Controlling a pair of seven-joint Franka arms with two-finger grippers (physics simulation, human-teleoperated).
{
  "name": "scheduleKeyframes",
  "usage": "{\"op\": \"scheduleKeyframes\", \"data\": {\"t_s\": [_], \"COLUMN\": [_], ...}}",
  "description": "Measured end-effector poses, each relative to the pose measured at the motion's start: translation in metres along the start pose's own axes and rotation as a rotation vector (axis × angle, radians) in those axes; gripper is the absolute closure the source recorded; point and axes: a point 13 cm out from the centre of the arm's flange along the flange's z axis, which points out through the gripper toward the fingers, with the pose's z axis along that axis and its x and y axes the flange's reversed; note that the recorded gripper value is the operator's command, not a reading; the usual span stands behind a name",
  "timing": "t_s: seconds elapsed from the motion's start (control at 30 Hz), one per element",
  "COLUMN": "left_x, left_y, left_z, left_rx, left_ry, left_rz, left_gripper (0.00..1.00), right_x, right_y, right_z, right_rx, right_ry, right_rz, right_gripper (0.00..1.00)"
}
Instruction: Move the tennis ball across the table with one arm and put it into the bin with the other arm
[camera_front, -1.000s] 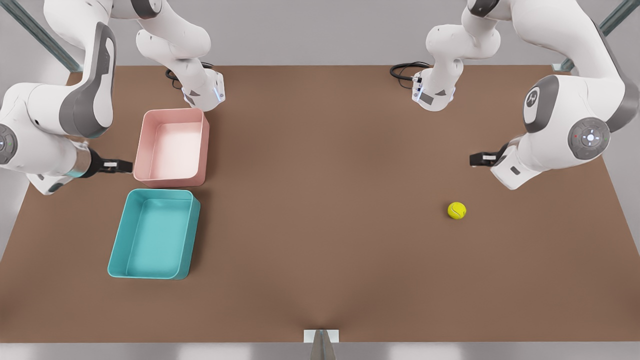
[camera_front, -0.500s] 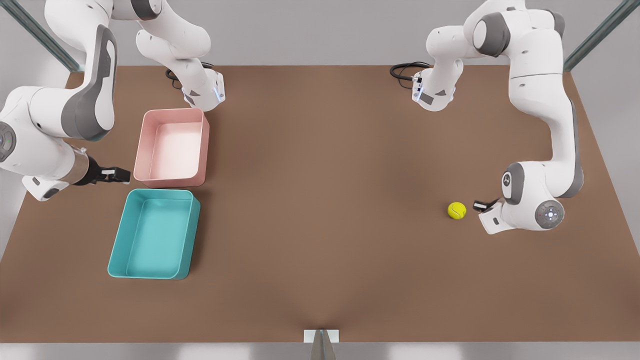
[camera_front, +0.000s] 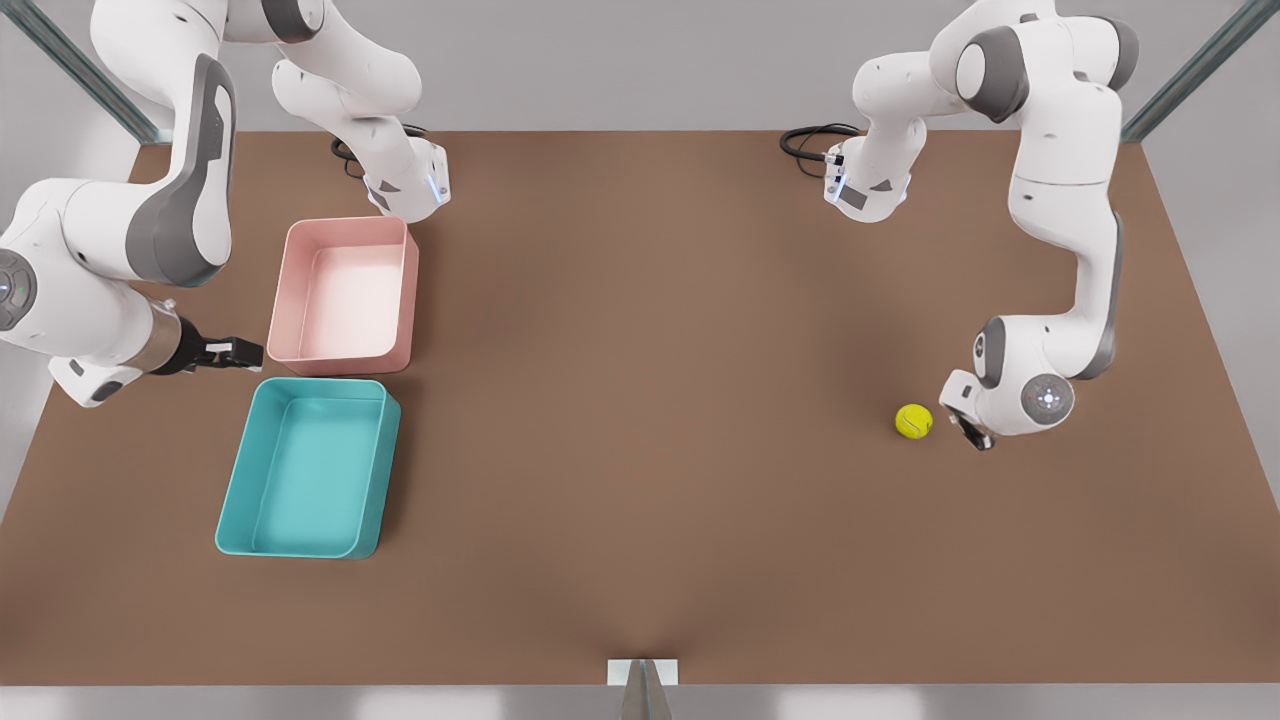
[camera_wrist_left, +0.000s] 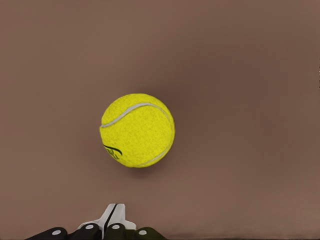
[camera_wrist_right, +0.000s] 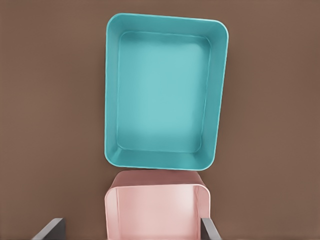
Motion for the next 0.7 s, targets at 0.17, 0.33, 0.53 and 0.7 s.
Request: {"op": "scheduleKeyframes", "data": {"t_s": [0.17,0.33,0.53,0.7], "left_x": [0.003,-0.011,-0.198,-0.200], "left_y": [-0.003,-0.006,-0.025,0.041], "left_z": [0.012,0.022,-0.017,-0.187], "left_rx": [0.014,0.022,-0.086,-0.253], "left_ry": [0.019,0.028,-0.049,-0.109], "left_rz": [0.105,0.177,0.330,0.118], "left_gripper": [0.79,0.79,0.79,0.79], "right_x": [0.000,0.000,0.000,0.000], "right_y": [0.000,0.001,0.001,0.002], "right_z": [0.001,0.002,0.003,0.004], "right_rx": [-0.001,-0.001,-0.002,-0.003], "right_ry": [0.003,0.004,0.006,0.009], "right_rz": [-0.003,-0.005,-0.007,-0.010], "right_gripper": [0.00,0.00,0.00,0.00]}}
